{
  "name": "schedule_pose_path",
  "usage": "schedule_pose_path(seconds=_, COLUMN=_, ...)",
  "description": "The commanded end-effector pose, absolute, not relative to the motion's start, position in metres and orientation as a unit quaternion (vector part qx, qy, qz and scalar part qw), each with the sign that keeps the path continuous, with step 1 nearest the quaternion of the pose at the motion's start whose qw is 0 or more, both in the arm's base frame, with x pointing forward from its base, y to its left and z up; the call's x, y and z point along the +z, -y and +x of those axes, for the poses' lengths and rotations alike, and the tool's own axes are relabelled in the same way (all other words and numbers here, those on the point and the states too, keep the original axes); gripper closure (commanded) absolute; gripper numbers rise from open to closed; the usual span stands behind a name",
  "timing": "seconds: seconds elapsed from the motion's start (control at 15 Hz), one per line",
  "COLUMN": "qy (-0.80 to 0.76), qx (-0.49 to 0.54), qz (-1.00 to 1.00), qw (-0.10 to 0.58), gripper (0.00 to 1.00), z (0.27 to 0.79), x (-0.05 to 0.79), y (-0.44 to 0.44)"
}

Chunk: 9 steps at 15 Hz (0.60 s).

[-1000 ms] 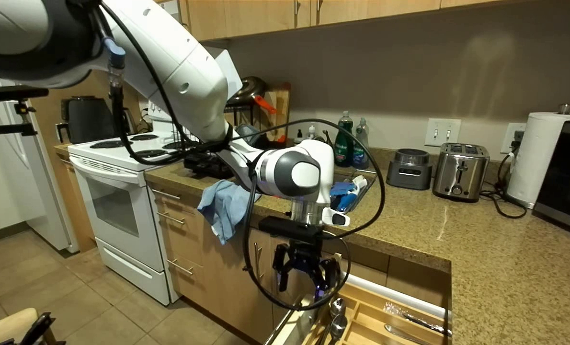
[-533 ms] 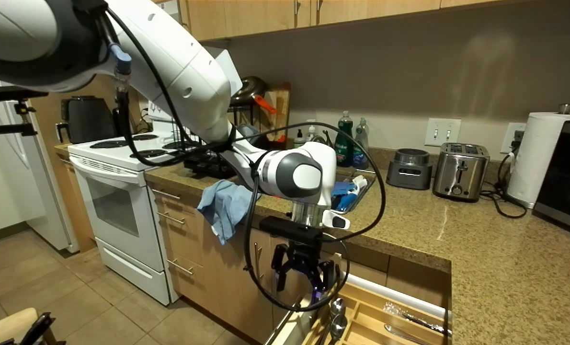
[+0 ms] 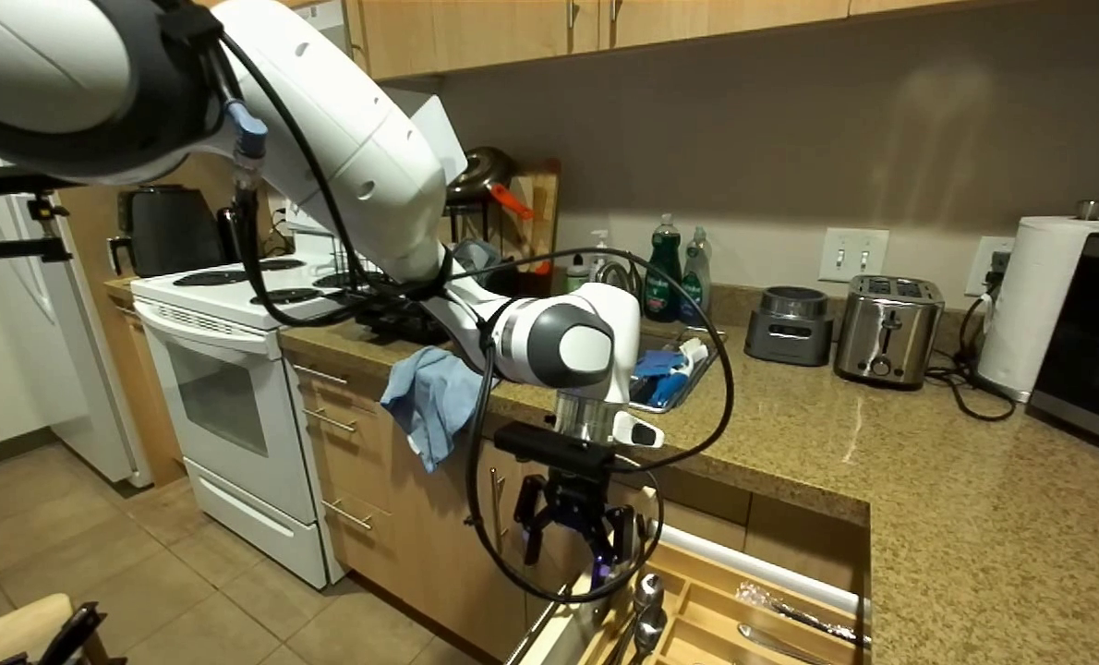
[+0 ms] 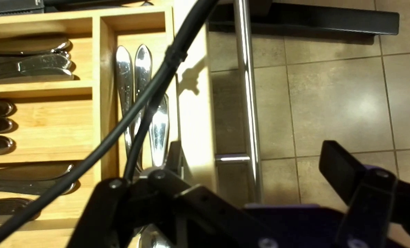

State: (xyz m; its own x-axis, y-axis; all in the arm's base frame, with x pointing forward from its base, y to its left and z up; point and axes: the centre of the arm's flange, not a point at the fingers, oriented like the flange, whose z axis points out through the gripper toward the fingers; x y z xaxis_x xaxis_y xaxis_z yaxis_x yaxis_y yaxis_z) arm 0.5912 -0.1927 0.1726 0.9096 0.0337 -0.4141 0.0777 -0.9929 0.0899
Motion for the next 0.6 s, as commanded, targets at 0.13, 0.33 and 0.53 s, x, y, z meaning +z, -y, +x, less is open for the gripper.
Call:
schedule_pose_path(seconds=0.13, qy=-0.061, qx=-0.212, qz=0.975, qw=0.035, gripper=0.0, z=0.588, x=0.176, y=0.175)
schedule_pose_path(seconds=0.33, qy=-0.073, qx=-0.212, qz=0.974, qw=0.032, gripper=0.0, z=0.589, x=0.177, y=0.165)
schedule_pose_path(seconds=0.53, qy=-0.083, qx=-0.211, qz=0.973, qw=0.032, gripper=0.0, z=0.588, x=0.177, y=0.158)
